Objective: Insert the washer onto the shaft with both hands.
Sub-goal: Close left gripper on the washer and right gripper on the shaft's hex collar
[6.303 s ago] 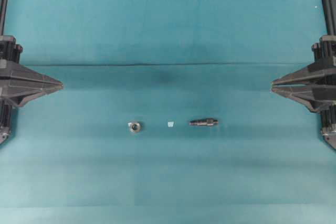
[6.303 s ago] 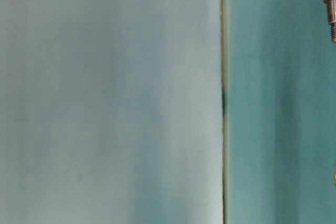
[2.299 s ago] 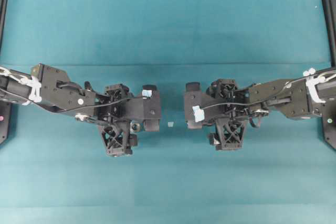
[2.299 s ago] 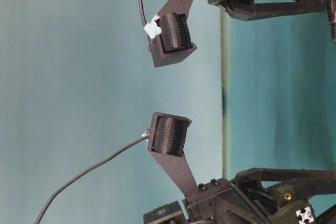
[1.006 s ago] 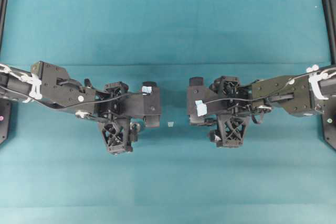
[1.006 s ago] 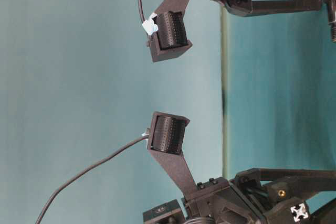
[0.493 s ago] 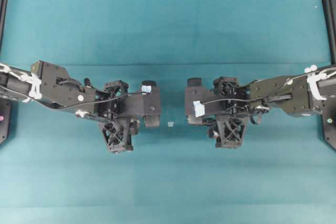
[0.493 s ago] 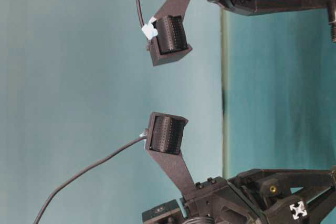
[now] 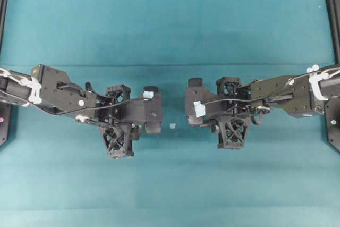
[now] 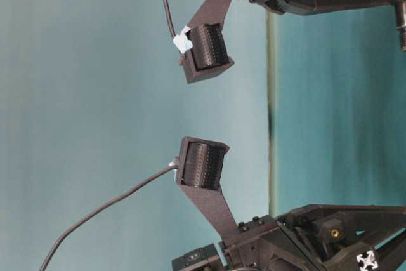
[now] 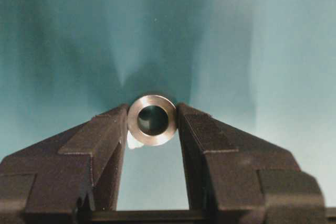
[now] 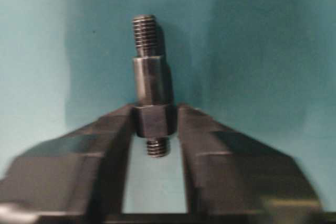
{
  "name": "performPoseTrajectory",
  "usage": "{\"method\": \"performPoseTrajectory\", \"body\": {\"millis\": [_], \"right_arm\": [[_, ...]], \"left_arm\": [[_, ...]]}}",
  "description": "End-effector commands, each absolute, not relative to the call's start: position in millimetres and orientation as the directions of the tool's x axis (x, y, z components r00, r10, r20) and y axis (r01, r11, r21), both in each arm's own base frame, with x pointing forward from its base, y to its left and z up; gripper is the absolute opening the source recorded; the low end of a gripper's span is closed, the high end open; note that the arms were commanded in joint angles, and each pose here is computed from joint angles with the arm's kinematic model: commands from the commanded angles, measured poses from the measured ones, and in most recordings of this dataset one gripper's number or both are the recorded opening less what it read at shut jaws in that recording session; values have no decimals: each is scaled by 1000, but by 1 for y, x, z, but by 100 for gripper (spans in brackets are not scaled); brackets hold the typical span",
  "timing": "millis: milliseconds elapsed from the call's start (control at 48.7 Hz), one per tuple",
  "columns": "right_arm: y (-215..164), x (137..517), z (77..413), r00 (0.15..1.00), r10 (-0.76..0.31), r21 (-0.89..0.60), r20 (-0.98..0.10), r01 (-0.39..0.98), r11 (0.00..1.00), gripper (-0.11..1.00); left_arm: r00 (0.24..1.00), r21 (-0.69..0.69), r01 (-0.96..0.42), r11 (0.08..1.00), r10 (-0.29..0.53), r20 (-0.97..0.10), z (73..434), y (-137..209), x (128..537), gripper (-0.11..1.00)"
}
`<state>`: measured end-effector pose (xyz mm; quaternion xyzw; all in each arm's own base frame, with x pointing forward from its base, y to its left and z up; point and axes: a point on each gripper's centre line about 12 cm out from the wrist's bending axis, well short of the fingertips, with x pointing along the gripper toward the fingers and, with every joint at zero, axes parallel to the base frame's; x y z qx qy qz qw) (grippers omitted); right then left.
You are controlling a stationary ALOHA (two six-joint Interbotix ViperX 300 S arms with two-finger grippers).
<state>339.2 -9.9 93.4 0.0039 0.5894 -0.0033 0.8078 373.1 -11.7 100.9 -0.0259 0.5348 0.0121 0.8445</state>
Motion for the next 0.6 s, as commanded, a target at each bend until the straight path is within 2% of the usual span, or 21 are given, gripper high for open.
{"method": "performPoseTrajectory", "body": {"millis": [0, 575], "right_arm": [[-17, 341, 95, 305, -8, -2, -952, 22, 1000, 0], [-10, 344, 95, 323, 1, 4, -947, 9, 1000, 0]], "left_arm": [[456, -34, -42, 999, -11, -890, 111, -14, 377, 37], [458, -35, -44, 998, -11, -889, 111, -14, 377, 37]]}}
